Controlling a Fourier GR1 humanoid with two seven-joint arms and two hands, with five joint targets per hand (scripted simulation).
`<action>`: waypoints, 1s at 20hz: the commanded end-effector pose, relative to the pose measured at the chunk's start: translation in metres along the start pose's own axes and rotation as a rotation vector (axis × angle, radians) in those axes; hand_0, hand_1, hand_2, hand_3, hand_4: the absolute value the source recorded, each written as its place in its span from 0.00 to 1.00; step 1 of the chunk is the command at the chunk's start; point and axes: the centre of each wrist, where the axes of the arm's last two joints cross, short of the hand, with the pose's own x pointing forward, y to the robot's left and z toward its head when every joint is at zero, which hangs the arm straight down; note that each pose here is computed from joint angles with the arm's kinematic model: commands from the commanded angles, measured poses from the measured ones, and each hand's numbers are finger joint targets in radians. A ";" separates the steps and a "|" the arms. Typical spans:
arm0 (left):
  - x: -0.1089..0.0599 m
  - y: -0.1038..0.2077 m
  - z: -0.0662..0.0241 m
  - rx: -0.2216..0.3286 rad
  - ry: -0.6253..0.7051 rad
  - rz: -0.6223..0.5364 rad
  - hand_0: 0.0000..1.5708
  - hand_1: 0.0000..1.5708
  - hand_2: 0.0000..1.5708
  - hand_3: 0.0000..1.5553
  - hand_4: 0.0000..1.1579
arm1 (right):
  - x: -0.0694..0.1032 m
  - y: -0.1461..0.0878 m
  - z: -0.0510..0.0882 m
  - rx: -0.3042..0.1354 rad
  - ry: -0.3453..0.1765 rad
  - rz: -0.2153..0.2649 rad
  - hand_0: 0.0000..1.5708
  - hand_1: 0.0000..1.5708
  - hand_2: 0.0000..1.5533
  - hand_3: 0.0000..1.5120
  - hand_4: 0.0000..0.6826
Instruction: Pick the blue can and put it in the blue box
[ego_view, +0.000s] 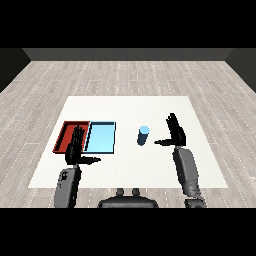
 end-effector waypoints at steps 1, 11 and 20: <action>-0.001 0.012 0.0054 0.001 -0.026 0.026 0.00 0.00 0.00 0.00 0.00 | 0.004 -0.001 -0.006 0.000 -0.004 -0.012 0.00 0.00 0.00 0.00 0.00; 0.012 -0.001 -0.0051 0.011 -0.017 0.024 0.00 0.00 0.00 0.00 0.00 | -0.006 0.033 -0.001 0.005 0.003 -0.093 0.00 0.00 0.00 0.00 0.00; 0.002 -0.001 -0.0094 0.020 -0.033 0.015 0.00 0.00 0.00 0.00 0.00 | -0.037 0.044 -0.021 -0.017 0.044 -0.151 0.00 0.00 0.00 0.00 0.00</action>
